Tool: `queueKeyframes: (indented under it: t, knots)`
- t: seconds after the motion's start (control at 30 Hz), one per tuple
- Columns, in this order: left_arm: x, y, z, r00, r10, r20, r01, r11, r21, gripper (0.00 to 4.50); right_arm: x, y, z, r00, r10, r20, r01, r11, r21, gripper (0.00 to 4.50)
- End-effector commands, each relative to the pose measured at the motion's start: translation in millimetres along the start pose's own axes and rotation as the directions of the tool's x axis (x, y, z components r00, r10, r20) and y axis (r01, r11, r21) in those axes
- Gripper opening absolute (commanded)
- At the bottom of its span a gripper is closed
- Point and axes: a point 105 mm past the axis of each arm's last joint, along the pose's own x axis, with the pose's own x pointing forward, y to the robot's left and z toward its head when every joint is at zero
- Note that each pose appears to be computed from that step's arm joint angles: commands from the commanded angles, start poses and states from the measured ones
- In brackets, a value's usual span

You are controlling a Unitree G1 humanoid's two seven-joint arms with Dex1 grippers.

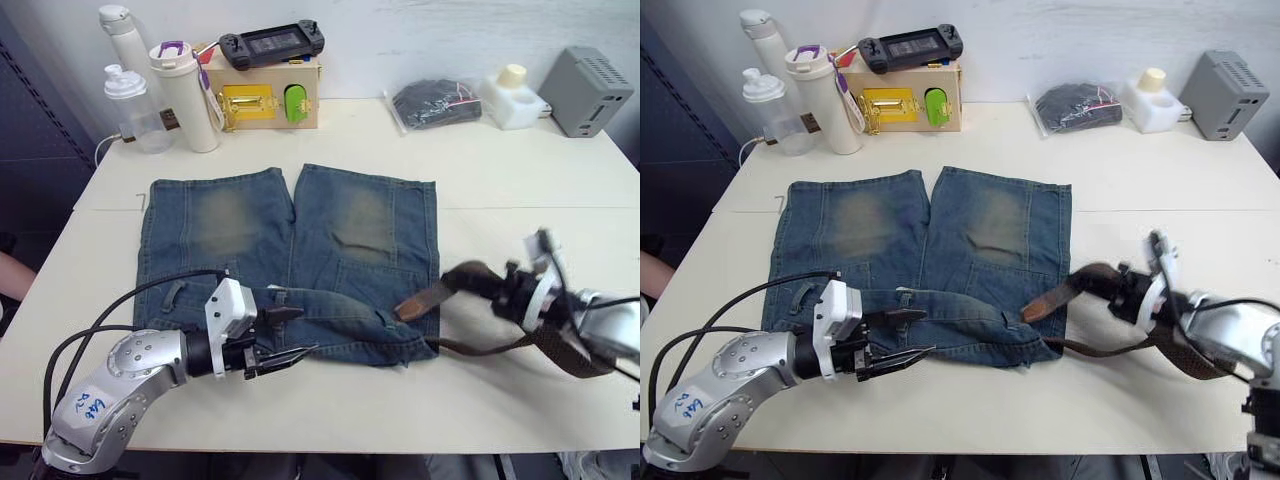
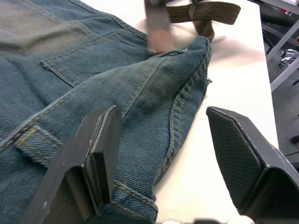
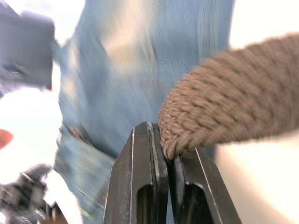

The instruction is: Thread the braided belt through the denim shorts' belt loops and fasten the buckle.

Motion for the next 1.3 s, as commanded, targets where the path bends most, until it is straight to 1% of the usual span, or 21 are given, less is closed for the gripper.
queueKeyframes:
  t: [0.03,0.13,0.2,0.27,0.33,0.37,0.43,0.5,0.57,0.67,0.77,0.93,1.07,1.1,1.13,1.3]
  knots:
    - [6.8,2.0,9.1,0.999,-0.024,0.038,0.023,0.999,0.035,3.22,-9.0,13.3,17.1,0.995,0.044,0.085,-0.042,0.999,-0.022,0.0]
    - [14.8,8.8,15.3,0.997,-0.047,0.057,0.044,0.998,0.048,3.22,-9.1,12.3,13.5,0.995,0.041,0.088,-0.04,0.999,-0.021,0.0]
    - [24.2,18.3,26.6,0.993,-0.089,0.076,0.086,0.995,0.051,3.22,-8.3,12.4,7.7,0.995,0.058,0.083,-0.057,0.998,-0.015,0.0]
    - [33.5,23.4,41.3,0.978,-0.188,0.09,0.185,0.982,0.042,3.22,-7.3,11.5,0.0,0.996,0.063,0.068,-0.063,0.998,-0.014,0.0]
    - [45.6,38.9,53.8,0.958,-0.272,0.093,0.271,0.962,0.02,3.22,-6.1,13.8,-5.3,0.993,0.094,0.068,-0.093,0.996,-0.009,0.0]
    - [49.4,44.0,56.6,0.952,-0.293,0.09,0.293,0.956,0.011,3.22,-5.8,14.7,-6.2,0.992,0.104,0.071,-0.104,0.995,-0.008,0.0]
    - [63.5,53.2,46.9,0.913,-0.409,-0.01,0.409,0.912,-0.024,3.22,-7.3,23.5,-9.0,0.98,0.176,0.088,-0.175,0.984,-0.017,0.0]
    - [74.1,61.8,35.1,0.875,-0.473,-0.101,0.471,0.881,-0.046,3.22,-8.3,27.8,-11.4,0.974,0.207,0.097,-0.205,0.978,-0.025,0.0]
    - [83.1,69.0,27.6,0.845,-0.513,-0.151,0.508,0.858,-0.072,3.22,-9.2,29.4,-14.0,0.972,0.213,0.099,-0.211,0.977,-0.034,0.0]
    - [89.9,76.9,23.1,0.814,-0.554,-0.173,0.542,0.833,-0.117,3.22,-10.0,33.5,-16.5,0.966,0.235,0.112,-0.231,0.972,-0.045,0.0]
    - [101.7,82.9,15.4,0.779,-0.586,-0.222,0.559,0.81,-0.176,3.22,-14.4,42.6,-17.7,0.955,0.257,0.147,-0.247,0.965,-0.084,0.0]
    - [108.0,75.2,11.2,0.702,-0.661,-0.267,0.633,0.75,-0.193,3.22,-14.2,48.9,-26.3,0.955,0.254,0.152,-0.239,0.965,-0.11,0.0]
    - [110.4,67.6,13.5,0.668,-0.691,-0.275,0.67,0.72,-0.182,3.22,-13.3,50.2,-24.7,0.954,0.25,0.165,-0.233,0.966,-0.115,0.0]
    - [109.9,65.6,14.9,0.658,-0.699,-0.28,0.681,0.711,-0.174,2.69,-13.0,50.1,-23.6,0.954,0.249,0.169,-0.231,0.966,-0.115,0.0]
    - [109.6,64.0,16.1,0.649,-0.705,-0.286,0.69,0.704,-0.168,2.39,-12.7,49.7,-22.5,0.954,0.247,0.172,-0.229,0.967,-0.114,0.0]
    - [104.8,57.9,19.7,0.606,-0.725,-0.327,0.729,0.671,-0.136,0.26,-7.7,45.6,-22.0,0.96,0.226,0.168,-0.212,0.973,-0.095,0.0]
